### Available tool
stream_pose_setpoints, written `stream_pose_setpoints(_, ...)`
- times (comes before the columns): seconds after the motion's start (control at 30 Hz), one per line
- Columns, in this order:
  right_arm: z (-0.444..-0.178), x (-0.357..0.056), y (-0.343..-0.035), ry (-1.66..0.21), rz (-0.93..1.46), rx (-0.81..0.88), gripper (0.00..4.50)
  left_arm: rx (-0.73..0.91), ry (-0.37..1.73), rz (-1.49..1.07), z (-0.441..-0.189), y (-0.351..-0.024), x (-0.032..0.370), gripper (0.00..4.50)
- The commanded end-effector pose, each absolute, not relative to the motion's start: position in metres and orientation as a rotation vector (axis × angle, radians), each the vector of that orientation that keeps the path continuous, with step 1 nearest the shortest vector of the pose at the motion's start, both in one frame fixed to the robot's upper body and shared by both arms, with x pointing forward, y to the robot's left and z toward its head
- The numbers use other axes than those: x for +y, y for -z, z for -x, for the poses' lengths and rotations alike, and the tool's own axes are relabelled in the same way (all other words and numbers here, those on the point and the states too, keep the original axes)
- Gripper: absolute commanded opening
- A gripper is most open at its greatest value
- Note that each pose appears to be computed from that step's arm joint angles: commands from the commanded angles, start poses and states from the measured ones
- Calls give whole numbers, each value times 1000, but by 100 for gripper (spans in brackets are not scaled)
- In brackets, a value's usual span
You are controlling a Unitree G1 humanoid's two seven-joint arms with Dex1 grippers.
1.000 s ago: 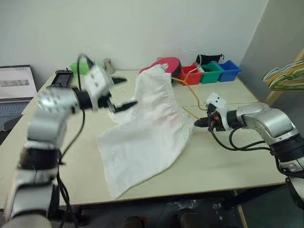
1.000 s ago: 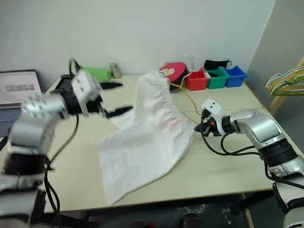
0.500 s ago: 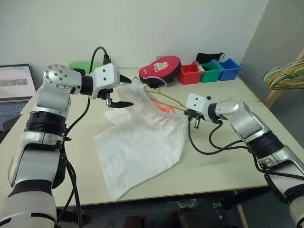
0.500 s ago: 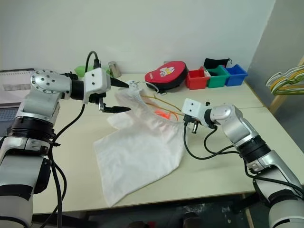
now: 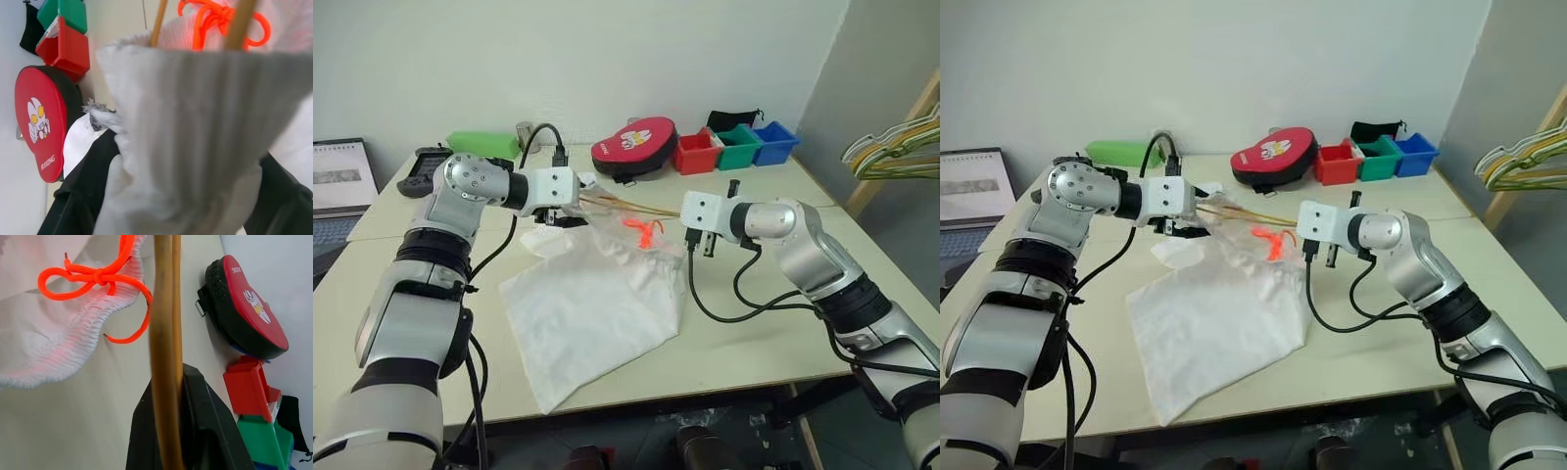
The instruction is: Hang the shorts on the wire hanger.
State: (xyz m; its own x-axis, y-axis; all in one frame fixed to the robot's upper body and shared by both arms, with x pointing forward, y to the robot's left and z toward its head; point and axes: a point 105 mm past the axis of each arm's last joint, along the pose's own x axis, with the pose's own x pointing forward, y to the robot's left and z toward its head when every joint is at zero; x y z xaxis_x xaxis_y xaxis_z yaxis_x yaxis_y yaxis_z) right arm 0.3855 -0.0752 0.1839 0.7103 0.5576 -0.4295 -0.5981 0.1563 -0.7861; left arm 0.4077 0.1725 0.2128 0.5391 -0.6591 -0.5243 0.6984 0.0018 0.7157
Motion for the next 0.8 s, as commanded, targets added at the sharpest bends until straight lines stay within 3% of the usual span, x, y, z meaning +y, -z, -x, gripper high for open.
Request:
stream_pose_setpoints(0.03,-378,-67,-205,-823,1136,-48,0,-46,1023,-1220,-412,-233,164,254)
stream_pose_setpoints(0.37,-371,-68,-199,-870,1037,27,0,-48,994,-1222,-414,-230,168,248)
stream_pose_setpoints(0.47,-361,-62,-199,-915,893,83,0,-93,952,-1213,-417,-233,166,248)
stream_pose_setpoints(0.77,-354,-64,-195,-904,846,124,0,-179,934,-1127,-416,-236,157,248)
stream_pose_setpoints(0.8,-355,-64,-195,-901,843,127,0,-179,952,-1111,-415,-235,157,273)
